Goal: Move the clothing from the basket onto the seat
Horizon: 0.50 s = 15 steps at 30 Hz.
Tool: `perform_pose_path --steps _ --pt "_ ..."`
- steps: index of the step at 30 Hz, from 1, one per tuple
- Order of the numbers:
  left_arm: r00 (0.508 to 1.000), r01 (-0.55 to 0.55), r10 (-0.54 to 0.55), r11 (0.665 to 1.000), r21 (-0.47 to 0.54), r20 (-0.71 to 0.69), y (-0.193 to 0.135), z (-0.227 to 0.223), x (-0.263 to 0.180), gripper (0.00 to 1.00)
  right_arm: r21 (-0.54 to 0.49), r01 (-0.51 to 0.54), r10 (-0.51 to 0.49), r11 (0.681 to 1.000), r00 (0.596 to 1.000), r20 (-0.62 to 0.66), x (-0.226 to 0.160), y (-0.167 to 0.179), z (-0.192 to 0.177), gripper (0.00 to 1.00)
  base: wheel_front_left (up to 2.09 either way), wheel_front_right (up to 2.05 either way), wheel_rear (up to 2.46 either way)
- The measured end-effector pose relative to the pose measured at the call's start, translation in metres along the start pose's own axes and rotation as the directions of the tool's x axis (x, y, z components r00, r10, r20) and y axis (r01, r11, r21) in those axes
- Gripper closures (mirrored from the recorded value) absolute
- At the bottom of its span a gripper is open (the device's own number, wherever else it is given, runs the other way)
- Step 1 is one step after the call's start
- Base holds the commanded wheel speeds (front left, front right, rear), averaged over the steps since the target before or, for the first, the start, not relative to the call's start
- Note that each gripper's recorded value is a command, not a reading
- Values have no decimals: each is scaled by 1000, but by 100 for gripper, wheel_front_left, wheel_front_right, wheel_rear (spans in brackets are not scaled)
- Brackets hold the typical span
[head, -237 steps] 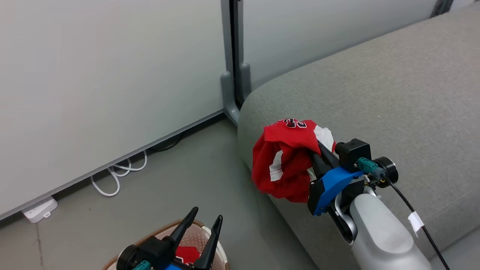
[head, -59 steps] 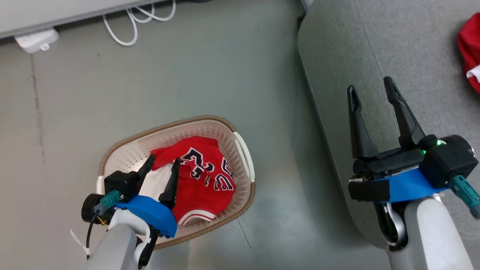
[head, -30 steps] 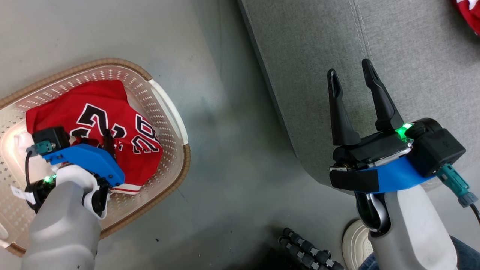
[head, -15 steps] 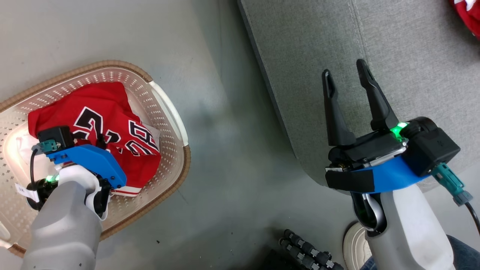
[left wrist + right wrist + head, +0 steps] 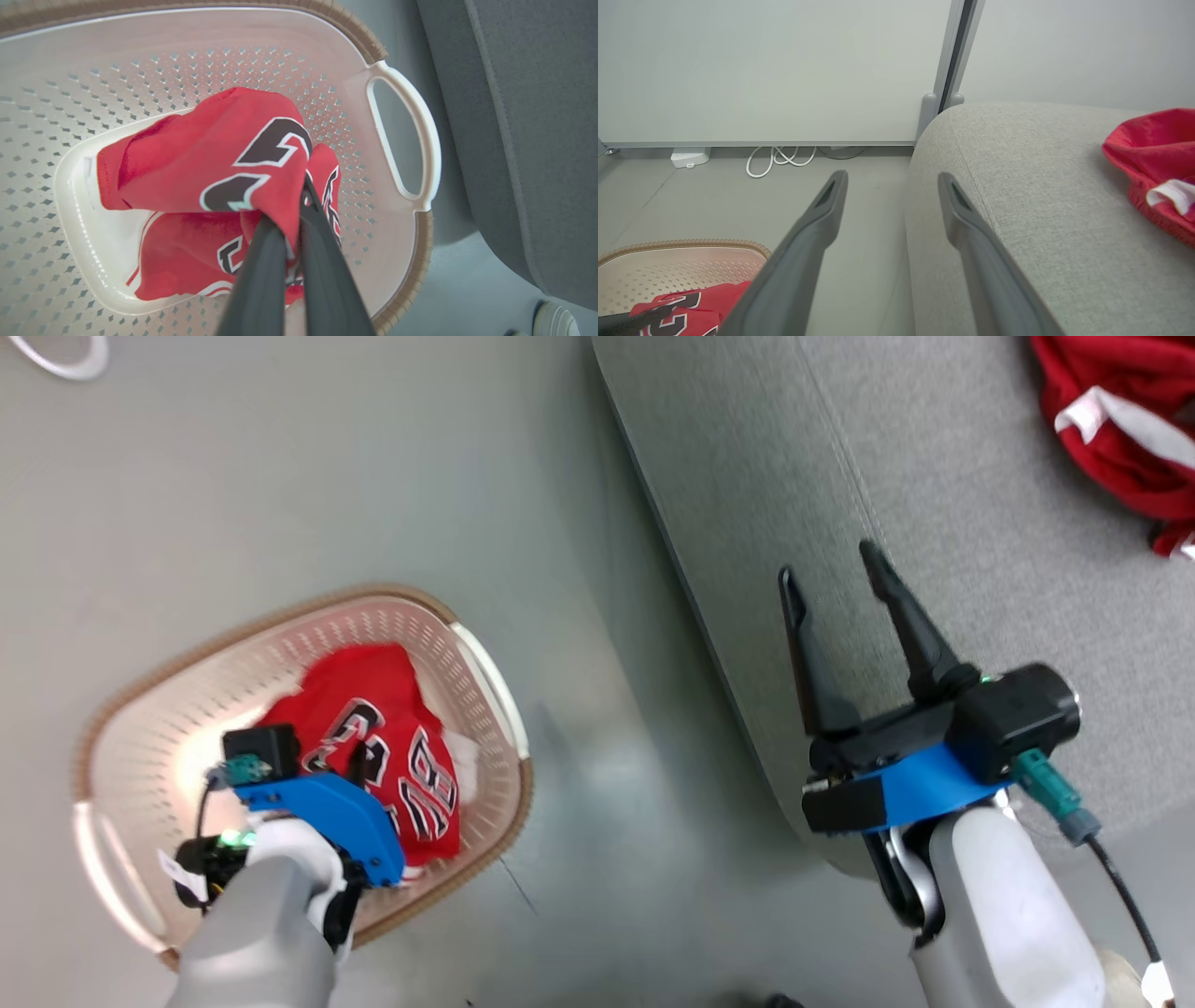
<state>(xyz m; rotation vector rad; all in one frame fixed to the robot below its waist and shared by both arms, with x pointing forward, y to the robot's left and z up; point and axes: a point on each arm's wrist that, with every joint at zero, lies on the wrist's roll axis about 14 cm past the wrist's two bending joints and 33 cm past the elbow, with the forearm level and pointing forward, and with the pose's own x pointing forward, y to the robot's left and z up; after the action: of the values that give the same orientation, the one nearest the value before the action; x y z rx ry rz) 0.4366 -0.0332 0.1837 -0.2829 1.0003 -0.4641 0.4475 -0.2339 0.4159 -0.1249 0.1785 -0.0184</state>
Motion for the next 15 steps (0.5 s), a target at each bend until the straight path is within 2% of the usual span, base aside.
perform_pose_path --steps 8,15 --pt "988 17 -43 985 173 146 -25 47 -66 100 2 -54 54 999 999 4 -26 23 21 0 0 0 0" --pt "939 103 -191 950 295 287 -86 86 -131 100 27 -119 117 993 992 51 -55 49 46 0 0 0 0"
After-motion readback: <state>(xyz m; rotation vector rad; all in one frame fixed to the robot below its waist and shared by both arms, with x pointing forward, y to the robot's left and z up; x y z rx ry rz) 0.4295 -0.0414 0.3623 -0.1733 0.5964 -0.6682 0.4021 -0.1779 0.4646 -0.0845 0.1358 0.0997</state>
